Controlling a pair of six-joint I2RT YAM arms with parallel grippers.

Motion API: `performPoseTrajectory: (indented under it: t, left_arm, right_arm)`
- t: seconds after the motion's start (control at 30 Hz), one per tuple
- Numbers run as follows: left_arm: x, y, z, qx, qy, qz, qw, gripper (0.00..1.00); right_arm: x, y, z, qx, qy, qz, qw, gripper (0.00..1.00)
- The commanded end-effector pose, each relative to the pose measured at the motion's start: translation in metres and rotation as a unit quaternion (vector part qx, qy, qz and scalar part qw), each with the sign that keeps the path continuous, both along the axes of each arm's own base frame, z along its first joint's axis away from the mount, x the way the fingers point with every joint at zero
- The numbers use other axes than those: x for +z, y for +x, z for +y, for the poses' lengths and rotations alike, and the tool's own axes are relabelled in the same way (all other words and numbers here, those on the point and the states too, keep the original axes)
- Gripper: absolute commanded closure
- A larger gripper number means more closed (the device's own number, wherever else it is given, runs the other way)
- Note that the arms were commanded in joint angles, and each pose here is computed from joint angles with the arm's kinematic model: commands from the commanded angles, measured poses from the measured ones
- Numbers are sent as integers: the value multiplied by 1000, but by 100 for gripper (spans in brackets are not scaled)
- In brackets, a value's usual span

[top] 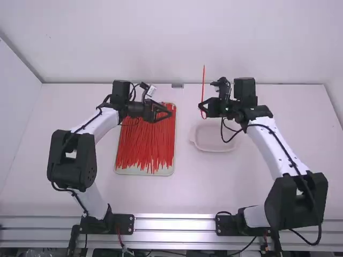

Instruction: Fasten the cable tie

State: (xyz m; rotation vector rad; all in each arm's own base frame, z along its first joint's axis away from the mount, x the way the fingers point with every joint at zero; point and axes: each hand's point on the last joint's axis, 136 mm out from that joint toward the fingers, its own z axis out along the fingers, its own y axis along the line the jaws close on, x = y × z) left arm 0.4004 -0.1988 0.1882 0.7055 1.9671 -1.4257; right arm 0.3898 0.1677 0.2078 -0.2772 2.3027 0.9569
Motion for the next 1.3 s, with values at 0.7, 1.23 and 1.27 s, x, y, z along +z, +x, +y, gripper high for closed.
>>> performPoseTrajectory:
  t: [0.7, 1.23, 1.27]
  left_arm:
    - [-9, 7, 2, 19, 35, -13, 999, 1]
    - [-9, 7, 2, 19, 35, -13, 999, 1]
    - [-9, 7, 2, 19, 35, -13, 999, 1]
  right_arm:
    - [-141, -16, -77, -223, -114, 58, 966, 100]
    - [-149, -21, -73, -237, -146, 51, 959, 100]
    - [-149, -21, -73, -237, -145, 50, 959, 100]
